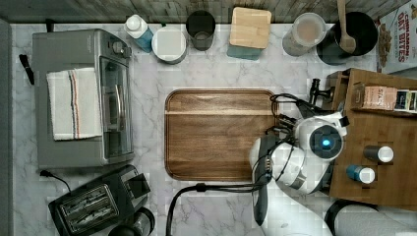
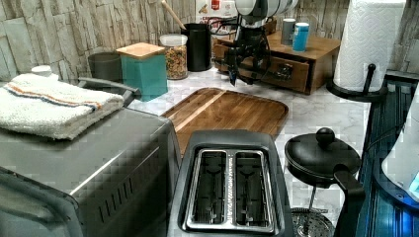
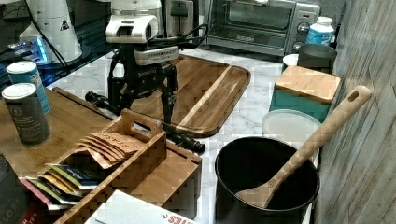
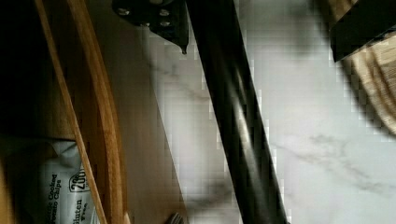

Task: Open the drawer.

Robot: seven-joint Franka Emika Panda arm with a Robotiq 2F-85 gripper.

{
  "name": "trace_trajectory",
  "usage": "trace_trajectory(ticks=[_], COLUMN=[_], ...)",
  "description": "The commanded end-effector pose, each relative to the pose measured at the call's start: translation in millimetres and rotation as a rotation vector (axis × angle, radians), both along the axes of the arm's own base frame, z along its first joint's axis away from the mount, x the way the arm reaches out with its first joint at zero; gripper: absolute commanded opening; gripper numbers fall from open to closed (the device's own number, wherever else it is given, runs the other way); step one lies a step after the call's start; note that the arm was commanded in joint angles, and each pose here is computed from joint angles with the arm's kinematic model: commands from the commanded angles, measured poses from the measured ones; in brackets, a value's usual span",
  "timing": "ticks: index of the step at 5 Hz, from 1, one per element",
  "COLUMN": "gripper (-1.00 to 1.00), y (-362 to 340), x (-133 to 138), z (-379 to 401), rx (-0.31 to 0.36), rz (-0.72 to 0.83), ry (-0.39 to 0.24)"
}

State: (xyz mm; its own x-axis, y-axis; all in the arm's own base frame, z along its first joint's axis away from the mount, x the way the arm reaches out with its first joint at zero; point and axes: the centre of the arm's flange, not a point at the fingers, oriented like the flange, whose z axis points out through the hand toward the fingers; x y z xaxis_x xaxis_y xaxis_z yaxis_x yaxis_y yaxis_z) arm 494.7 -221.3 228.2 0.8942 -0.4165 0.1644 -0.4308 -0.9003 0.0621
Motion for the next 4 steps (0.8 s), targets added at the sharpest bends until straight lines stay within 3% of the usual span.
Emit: trace_trajectory(ticks=[1,3,4], gripper=[1.00,1.00,1.00], y=[221.3,270.2,269.8], x=[21.7,17.4,20.8], z=[12.5,20.8,22.7], rx=[0.144,0.065,0.101], rz=[0.301,0.208,0.227], ry=[-0.015,-0.066,-0.065])
